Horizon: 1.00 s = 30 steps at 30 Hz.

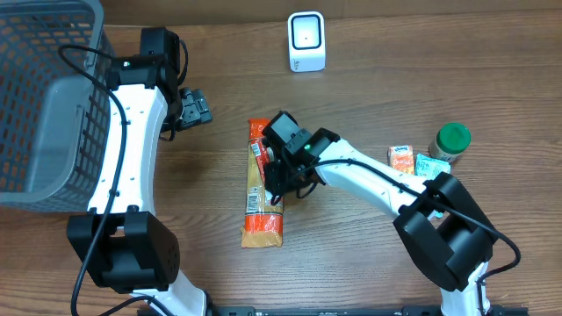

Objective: Scan the item barcode
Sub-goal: 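Move the right gripper left over the red stick snack by the spaghetti, then lower the right gripper and grasp the red stick snack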

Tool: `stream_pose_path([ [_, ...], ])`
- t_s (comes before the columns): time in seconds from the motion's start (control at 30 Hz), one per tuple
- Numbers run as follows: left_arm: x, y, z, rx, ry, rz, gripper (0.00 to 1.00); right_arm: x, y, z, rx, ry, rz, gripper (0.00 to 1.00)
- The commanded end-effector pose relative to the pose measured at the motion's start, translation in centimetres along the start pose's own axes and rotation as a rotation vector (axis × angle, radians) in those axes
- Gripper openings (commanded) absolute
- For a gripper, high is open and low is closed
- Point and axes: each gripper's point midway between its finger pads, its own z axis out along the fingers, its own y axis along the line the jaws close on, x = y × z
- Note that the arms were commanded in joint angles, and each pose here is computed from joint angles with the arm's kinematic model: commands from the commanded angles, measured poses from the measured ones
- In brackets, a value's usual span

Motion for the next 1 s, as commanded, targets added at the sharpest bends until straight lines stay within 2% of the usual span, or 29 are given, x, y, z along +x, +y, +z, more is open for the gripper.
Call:
stream_pose_path([
  [0.0, 0.0, 0.1, 0.0, -0.008, -0.003, 0.016, 1.00, 0.5, -0.1, 0.4, 0.003, -0.010, 0.034, 0.36],
  [0.13, 0.0, 0.1, 0.0, -0.008, -0.004, 0.016, 1.00, 0.6, -0.2, 0.6, 0.002, -0.012, 0.046, 0.25],
  [0.23, 0.0, 0.1, 0.0, -0.008, -0.003, 0.016, 1.00, 0.8, -0.3, 0.6, 0.005, -0.006, 0.047, 0.12],
  [0.27, 0.0, 0.1, 0.0, -0.008, -0.003, 0.016, 1.00, 0.9, -0.4, 0.6, 0.008, 0.000, 0.049, 0.04],
  [0.47, 0.0, 0.1, 0.0, -0.008, -0.004, 0.016, 1.00, 0.5, -1.3, -1.0, 0.025, -0.011, 0.070, 0.04],
  [0.6, 0.0, 0.1, 0.0, -0.008, -0.003, 0.016, 1.00, -0.1, -3.5, -3.0, 0.081, -0.034, 0.117, 0.04],
  [0.77, 0.0, 0.1, 0.0, -0.008, -0.003, 0.016, 1.00, 0.5, -5.9, -3.4, 0.114, 0.005, 0.179, 0.04],
  [0.97, 0.0, 0.1, 0.0, -0.008, -0.003, 0.016, 1.00, 0.7, -6.2, -3.3, 0.118, 0.009, 0.185, 0.04],
])
